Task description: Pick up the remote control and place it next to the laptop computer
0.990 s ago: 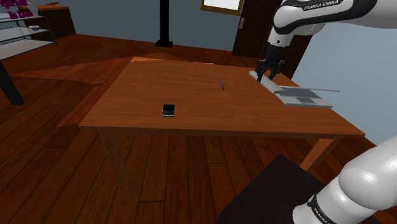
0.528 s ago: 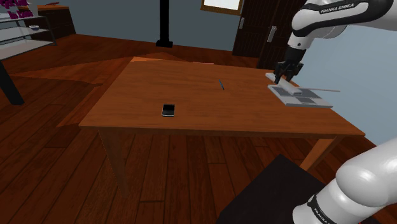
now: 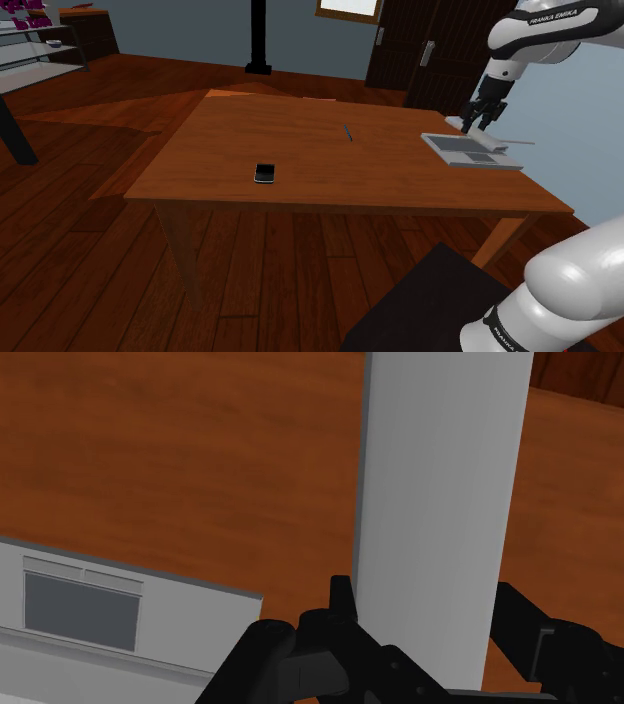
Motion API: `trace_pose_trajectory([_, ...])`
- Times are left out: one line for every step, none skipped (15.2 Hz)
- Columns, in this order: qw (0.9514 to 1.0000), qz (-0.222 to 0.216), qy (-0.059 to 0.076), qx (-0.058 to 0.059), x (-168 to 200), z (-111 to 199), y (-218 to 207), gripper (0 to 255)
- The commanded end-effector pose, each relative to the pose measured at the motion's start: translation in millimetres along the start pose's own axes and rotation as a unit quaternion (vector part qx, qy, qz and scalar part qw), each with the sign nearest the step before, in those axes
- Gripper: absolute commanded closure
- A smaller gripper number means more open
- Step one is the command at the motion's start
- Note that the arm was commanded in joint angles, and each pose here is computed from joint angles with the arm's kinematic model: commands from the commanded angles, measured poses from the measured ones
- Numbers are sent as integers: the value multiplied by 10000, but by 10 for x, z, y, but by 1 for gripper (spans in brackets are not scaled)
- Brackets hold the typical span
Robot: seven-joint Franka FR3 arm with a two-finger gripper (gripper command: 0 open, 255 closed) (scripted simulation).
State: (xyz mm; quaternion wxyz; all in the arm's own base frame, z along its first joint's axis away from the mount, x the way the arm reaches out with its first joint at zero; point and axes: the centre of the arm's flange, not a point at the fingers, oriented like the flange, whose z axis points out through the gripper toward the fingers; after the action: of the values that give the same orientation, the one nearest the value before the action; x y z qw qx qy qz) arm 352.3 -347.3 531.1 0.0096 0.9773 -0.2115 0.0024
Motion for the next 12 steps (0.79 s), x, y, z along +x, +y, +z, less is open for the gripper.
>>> trace_pose_trajectory([10000,-8,1,-2,-32,8,258,255])
trace_pose_trajectory([10000,-8,1,-2,-55,10,388,255])
trace_pose_trajectory([10000,-8,1,-2,-78,12,518,255])
trace_pose_trajectory([10000,-8,1,-2,-101,14,648,255])
trace_pose_trajectory([10000,-8,1,-2,-124,16,778,255])
trace_pose_trajectory([10000,-8,1,-2,-147,18,907,255])
trace_pose_trajectory([10000,-8,1,-2,-170,20,1037,255])
trace_pose_trajectory([10000,-8,1,-2,-193,22,1167,255])
trace_pose_trajectory([10000,-8,1,-2,-216,24,1297,255])
trace_pose_trajectory([10000,-8,1,-2,-239,26,1427,255])
trace_pose_trajectory([10000,-8,1,-2,-262,28,1557,255])
trace_pose_trajectory([10000,-8,1,-2,-285,30,1687,255])
